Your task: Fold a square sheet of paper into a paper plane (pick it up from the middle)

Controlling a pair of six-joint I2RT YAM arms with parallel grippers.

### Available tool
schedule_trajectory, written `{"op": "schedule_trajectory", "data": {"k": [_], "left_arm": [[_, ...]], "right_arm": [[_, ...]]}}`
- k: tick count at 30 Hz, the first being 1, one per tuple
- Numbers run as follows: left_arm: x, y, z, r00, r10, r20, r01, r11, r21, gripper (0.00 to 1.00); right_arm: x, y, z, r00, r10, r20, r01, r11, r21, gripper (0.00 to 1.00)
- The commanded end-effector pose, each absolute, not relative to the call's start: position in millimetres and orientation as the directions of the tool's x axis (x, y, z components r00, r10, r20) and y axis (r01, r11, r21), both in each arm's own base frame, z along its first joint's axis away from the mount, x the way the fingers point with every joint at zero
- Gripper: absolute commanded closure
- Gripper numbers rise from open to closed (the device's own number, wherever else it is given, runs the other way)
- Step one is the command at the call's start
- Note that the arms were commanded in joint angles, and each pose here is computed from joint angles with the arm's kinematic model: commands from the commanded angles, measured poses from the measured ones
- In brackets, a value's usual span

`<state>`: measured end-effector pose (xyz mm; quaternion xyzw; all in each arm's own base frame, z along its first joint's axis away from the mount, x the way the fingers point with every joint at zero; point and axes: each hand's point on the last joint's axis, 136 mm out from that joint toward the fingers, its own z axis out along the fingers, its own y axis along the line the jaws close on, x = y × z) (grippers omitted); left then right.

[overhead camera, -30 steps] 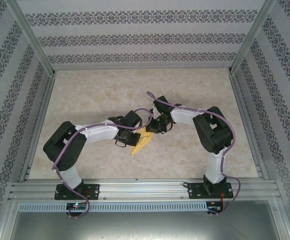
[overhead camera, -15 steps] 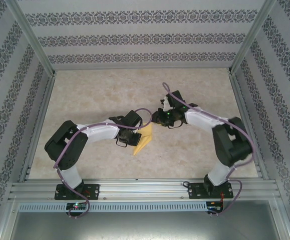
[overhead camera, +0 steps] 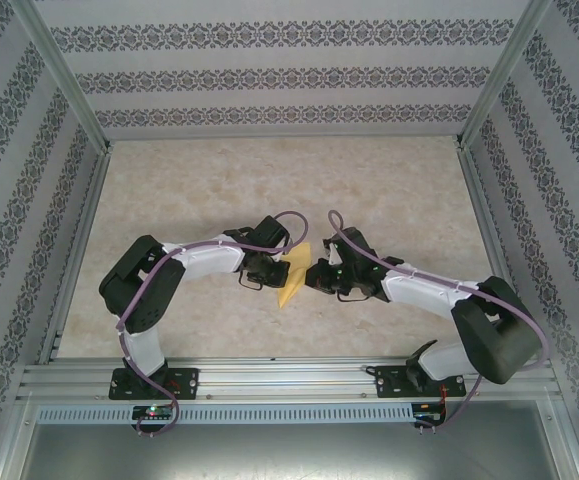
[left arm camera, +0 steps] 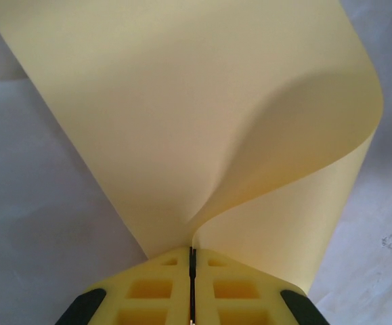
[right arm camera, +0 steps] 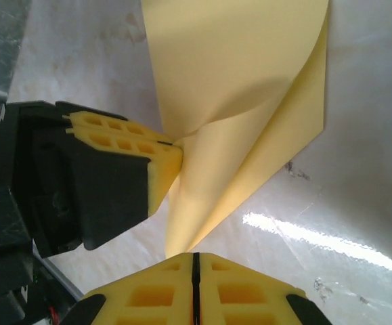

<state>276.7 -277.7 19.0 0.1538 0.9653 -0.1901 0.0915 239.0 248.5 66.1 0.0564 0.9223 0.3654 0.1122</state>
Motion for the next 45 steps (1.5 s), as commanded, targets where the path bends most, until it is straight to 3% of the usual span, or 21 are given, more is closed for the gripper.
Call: {"op": "schedule_trajectory", "data": {"k": [1, 5, 13, 28, 33, 45], "left_arm": [[273, -271, 8, -0.942, 0.275, -0.194, 0.325, 0.891, -0.318, 0.91], [273, -271, 7, -0.941, 0.278, -0.192, 0.327, 0.890, -0.316, 0.91], [274, -271, 8, -0.940, 0.282, -0.193, 0.332, 0.890, -0.313, 0.91], [277, -295, 41, -0.907, 0.327, -0.266, 0.413, 0.814, -0.408, 0.88], [285, -292, 49, -0.898, 0.331, -0.290, 0.425, 0.827, -0.370, 0.87], [278, -276, 25, -0.914, 0.340, -0.220, 0.396, 0.866, -0.305, 0.88]], "right_arm": [[276, 240, 76, -0.936, 0.271, -0.223, 0.055, 0.740, 0.670, 0.91], [311, 236, 83, -0.934, 0.261, -0.245, 0.044, 0.763, 0.644, 0.92], [342, 255, 54, -0.979, 0.160, -0.130, 0.052, 0.800, 0.598, 0.94], [326, 248, 11, -0.997, 0.065, -0.036, 0.041, 0.883, 0.468, 0.92], [324, 245, 10, -0.999, 0.042, -0.034, 0.022, 0.892, 0.451, 0.93], [323, 246, 8, -0.999, 0.037, -0.029, 0.020, 0.892, 0.452, 0.93]]}}
